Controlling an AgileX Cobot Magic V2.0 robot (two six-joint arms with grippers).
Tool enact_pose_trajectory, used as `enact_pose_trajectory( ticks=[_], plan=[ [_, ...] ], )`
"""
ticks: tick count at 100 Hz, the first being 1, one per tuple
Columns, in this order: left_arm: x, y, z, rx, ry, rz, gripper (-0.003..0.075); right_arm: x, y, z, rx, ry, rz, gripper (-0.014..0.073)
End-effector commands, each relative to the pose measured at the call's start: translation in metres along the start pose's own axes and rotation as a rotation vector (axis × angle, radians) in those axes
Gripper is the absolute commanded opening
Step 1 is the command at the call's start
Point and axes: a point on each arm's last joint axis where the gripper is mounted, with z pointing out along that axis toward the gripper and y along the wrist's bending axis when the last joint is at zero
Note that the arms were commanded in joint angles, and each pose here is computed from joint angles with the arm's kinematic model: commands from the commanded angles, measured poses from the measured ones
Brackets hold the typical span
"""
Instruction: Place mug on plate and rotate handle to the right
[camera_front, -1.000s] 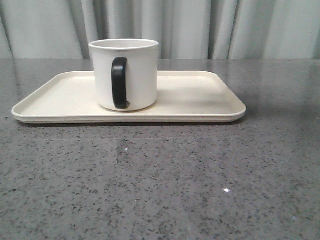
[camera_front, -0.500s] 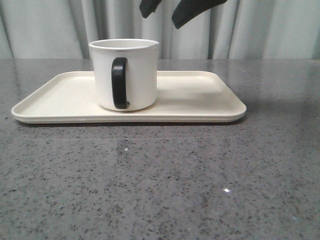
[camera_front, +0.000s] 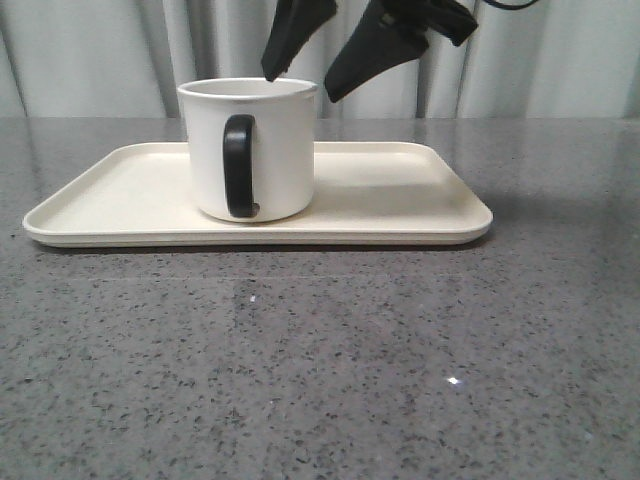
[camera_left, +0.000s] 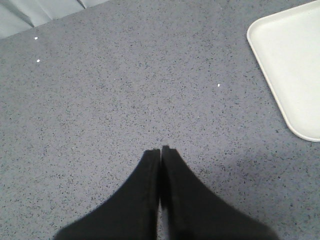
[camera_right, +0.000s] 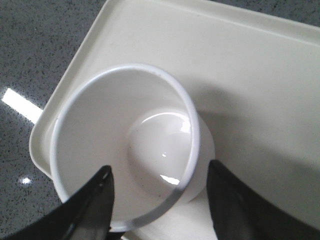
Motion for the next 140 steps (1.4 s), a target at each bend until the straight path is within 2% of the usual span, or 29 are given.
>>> enact_pose_trajectory(
  ticks=[1,75,119,128,140],
  plan=[
    [-0.01,0.003,-0.006,-0.01,-0.088,-0.011,-0.002,-0.015,0.01,-0.016,-0.033,-0.105,-0.002,0.0425],
    [-0.01,0.002,-0.006,-0.003,-0.088,-0.014,-0.002,-0.018,0.008,-0.011,-0.026,-0.137,0.005,0.0425],
    [-0.01,0.001,-0.006,0.012,-0.087,-0.021,-0.002,-0.014,0.001,0.007,-0.015,-0.085,0.018,0.0423],
    [-0.01,0.001,-0.006,0.012,-0.087,-0.021,-0.002,-0.013,0.001,0.008,-0.014,-0.083,0.019,0.0357],
    [-0.01,0.001,-0.006,0.012,-0.087,-0.021,-0.002,-0.013,0.001,0.008,-0.015,-0.083,0.019,0.0148]
  ],
)
